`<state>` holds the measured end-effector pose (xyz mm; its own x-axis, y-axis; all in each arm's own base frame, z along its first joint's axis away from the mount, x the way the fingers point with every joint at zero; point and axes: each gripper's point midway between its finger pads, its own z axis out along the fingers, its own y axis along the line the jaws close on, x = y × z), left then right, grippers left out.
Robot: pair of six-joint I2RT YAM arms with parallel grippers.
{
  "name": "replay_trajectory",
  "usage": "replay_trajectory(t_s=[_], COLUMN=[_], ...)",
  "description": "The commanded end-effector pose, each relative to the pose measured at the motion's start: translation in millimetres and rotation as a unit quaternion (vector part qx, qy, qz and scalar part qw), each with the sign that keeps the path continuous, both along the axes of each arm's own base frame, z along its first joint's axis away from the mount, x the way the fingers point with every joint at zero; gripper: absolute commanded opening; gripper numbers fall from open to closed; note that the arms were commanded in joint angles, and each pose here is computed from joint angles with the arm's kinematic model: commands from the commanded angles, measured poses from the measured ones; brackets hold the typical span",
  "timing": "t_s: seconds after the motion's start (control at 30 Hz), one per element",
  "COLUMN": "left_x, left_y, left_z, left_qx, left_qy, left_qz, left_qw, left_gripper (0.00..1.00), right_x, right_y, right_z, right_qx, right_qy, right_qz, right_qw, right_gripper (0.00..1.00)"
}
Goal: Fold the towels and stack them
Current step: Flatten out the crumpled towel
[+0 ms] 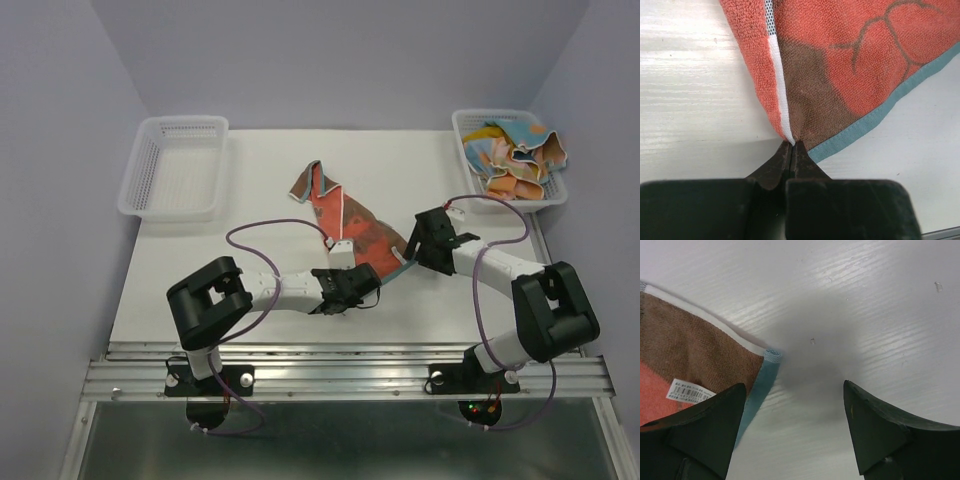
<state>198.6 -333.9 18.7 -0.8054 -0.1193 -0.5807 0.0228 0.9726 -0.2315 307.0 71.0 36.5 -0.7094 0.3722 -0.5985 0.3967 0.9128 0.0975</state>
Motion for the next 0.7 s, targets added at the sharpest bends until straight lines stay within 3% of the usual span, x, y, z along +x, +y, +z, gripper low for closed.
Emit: replay_trajectory(t_s=[0.0, 0.1, 0.27, 0.37, 0.5, 0.57, 0.6, 0.67], left_x=[-13.2, -13.4, -12.4, -10.9, -10.0, -9.6, -7.9, -6.7], left_y=[27.5, 27.8, 30.1, 27.4, 25.5, 24.7, 24.2, 27.3], left_z=[-19.4, -18.4, -19.8, -17.5, -15.9, -13.4, -11.0, -9.3], left_qx=[0.052, 0.051, 0.056, 0.052, 0.051, 0.050, 0.048, 0.052], left_qy=[0.019, 0.018, 0.015, 0.012, 0.011, 0.009, 0.005, 0.000], left_qz=[-0.008, -0.007, -0.005, -0.006, -0.008, -0.008, -0.008, -0.005], left_qw=[0.998, 0.999, 0.998, 0.999, 0.999, 0.999, 0.999, 0.999], left_gripper=[0.00, 0.00, 0.00, 0.00, 0.00, 0.00, 0.00, 0.00], right_x=[21.8, 23.0, 22.1, 21.0, 17.7, 14.5, 14.9, 15.0], right_y=[5.6, 3.4, 6.3, 14.5, 20.7, 24.5, 26.1, 27.2], right_z=[0.4, -14.3, -30.6, -39.4, -44.8, -44.2, -39.9, -33.2], right_qx=[0.002, -0.010, -0.006, 0.011, 0.025, 0.035, 0.041, 0.049], right_qy=[-0.019, 0.001, 0.017, 0.026, 0.033, 0.033, 0.026, 0.014], right_qz=[0.002, -0.004, -0.006, 0.009, 0.023, 0.033, 0.035, 0.034], right_qw=[1.000, 1.000, 1.000, 1.000, 0.999, 0.998, 0.998, 0.998], right_gripper=[0.79, 0.67, 0.59, 0.48, 0.28, 0.15, 0.04, 0.01])
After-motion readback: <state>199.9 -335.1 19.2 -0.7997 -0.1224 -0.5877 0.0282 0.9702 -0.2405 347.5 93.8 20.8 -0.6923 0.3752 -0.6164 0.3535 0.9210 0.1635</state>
